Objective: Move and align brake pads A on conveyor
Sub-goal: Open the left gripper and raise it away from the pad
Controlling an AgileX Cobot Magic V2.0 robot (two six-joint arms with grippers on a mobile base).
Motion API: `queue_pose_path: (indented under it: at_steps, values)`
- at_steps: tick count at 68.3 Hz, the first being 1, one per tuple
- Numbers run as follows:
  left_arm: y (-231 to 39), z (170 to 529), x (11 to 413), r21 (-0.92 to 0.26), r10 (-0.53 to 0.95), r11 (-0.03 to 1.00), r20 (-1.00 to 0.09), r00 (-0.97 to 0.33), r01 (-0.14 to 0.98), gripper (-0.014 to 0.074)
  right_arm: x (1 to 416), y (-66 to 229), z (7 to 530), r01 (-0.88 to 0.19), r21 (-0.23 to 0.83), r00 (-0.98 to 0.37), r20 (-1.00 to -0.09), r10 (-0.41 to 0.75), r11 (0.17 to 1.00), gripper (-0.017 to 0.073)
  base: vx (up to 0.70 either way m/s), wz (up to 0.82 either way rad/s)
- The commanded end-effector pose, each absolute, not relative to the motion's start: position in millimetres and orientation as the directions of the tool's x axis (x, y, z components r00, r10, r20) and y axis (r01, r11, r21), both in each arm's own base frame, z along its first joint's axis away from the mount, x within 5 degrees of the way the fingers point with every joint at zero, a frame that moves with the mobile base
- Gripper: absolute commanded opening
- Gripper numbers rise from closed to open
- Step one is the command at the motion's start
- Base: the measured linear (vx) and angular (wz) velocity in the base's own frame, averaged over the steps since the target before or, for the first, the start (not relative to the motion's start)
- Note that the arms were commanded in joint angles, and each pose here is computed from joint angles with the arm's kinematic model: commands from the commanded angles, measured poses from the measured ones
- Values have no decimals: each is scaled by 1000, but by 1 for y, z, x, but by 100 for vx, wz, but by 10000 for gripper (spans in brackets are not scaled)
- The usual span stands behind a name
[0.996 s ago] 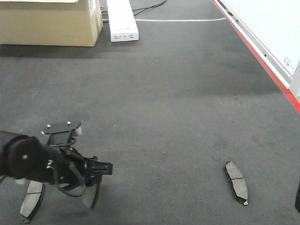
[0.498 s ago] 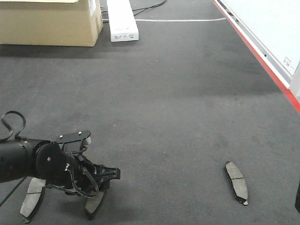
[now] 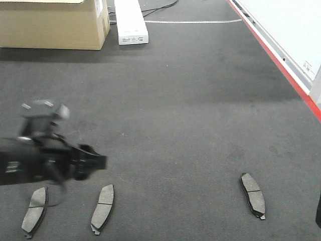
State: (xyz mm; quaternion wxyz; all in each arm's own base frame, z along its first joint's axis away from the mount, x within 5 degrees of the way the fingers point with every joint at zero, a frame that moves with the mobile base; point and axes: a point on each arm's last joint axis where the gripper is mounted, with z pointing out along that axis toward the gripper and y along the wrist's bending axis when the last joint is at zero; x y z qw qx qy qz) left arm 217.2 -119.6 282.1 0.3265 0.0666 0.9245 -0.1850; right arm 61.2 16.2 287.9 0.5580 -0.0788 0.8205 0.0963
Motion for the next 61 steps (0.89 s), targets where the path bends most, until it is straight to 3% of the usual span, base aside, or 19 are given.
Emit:
queue_pose_path:
  at_steps: [1,15,22,32,49,61]
  values:
    - [-107,319,195,-284,-10,909,-747,-665,305,398,63,17,306,-250,55,-251,-968,-9,967,-4,0,0]
    - [-70,347,130,-246,-41,897,-875,-483,368,398,63,17,306,-250,55,-251,-968,-9,967,-4,0,0]
    - [-54,345,99,-237,-56,889,-906,-421,392,398,63,17,306,-250,55,-251,-968,-9,967,-4,0,0]
    - [-37,332,64,-134,35,886,-936,-352,445,398,63,17,306,-250,55,-251,-968,-9,967,-4,0,0]
    - [-23,331,37,-124,8,875,-963,-269,468,398,63,17,306,-250,55,-251,-968,-9,967,-4,0,0]
    - [-23,329,35,-131,9,873,-959,-284,470,398,63,17,306,-250,55,-251,-968,-9,967,-4,0,0]
